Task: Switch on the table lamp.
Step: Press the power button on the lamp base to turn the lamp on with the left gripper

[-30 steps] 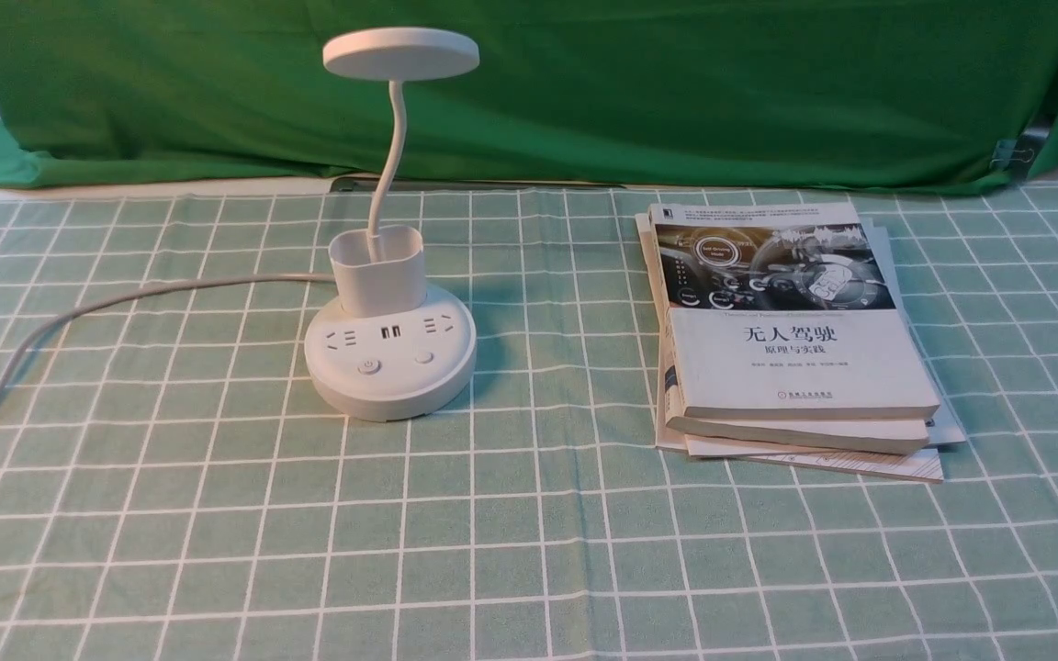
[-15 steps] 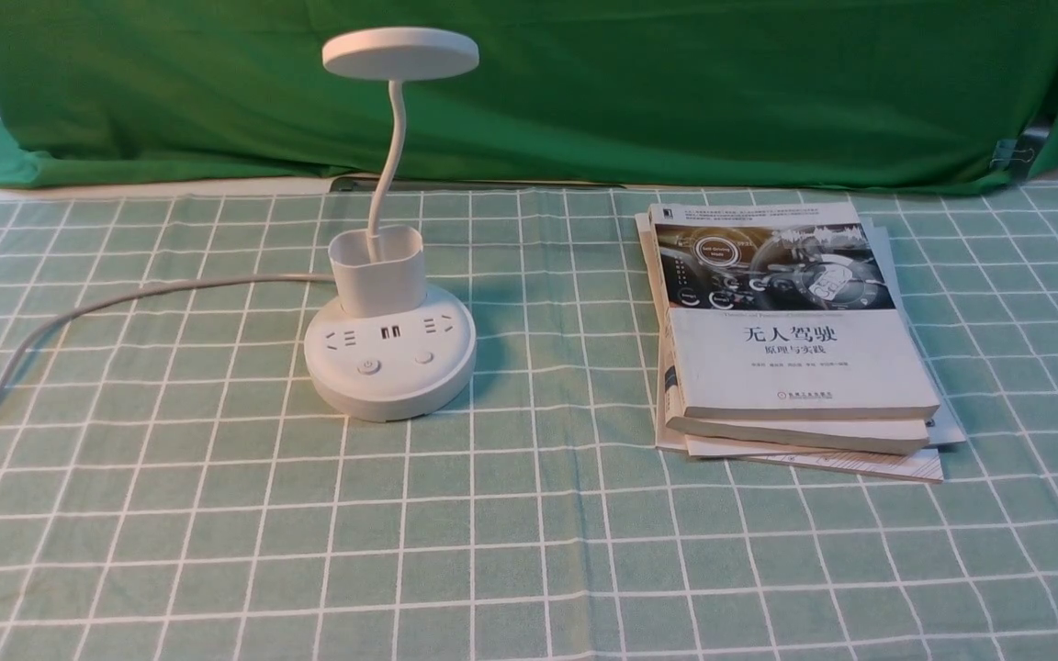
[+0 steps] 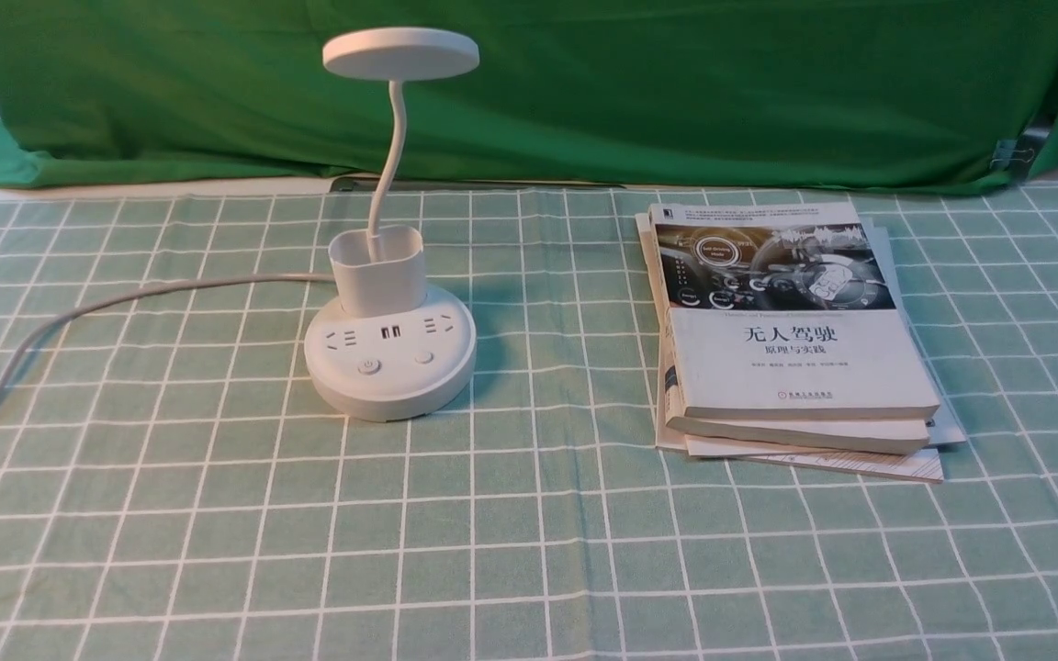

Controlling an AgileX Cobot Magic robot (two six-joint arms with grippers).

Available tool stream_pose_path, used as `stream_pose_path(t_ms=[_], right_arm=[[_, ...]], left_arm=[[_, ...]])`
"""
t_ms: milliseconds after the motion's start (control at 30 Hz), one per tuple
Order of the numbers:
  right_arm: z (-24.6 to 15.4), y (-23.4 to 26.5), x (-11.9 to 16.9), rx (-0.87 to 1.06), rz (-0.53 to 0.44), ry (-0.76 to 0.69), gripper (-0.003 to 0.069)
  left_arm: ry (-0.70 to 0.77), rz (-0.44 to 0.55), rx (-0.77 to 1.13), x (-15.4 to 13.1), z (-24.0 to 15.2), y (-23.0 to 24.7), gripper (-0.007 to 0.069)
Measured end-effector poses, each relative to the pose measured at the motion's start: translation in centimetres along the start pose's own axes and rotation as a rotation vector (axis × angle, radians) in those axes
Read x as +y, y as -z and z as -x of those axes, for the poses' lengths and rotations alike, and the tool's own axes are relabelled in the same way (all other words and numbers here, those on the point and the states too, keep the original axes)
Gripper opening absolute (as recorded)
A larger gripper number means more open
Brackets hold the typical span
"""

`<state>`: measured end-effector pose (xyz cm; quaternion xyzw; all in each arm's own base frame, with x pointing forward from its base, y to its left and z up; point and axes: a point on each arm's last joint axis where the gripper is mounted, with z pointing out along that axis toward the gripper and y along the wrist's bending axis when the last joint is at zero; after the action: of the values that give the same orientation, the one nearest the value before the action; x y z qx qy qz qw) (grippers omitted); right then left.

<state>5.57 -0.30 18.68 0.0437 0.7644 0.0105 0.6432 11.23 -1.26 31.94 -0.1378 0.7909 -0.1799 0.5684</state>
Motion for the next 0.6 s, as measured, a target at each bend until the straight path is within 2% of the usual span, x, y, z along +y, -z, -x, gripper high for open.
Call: stream_pose_path(t_ms=[167,233,300,500,600], right_arm=[[0.0,0.0,0.0,-0.001,0.000,0.000,0.0238],[0.0,0.0,0.0,-0.001,0.000,0.000,0.0238],[0.0,0.0,0.0,-0.001,0.000,0.000,0.0238],[0.0,0.0,0.0,0.000,0.000,0.000,0.0238],[0.0,0.0,0.0,0.000,0.000,0.000,0.0238]], left_arm=[[0.100,-0.187,0.362,-1.3,-2.8,-6.0,0.0021],[0.131,-0.265,0.452,-1.9,-3.5,-8.0,0.0021],[0.112,-0.288,0.494,-2.3,-3.7,-9.4,0.0021],[-0.133,-0.218,0.657,-5.2,-5.4,-16.1,0.0021],[-0.289,-0.132,0.717,-7.1,-6.6,-20.1,0.0021]])
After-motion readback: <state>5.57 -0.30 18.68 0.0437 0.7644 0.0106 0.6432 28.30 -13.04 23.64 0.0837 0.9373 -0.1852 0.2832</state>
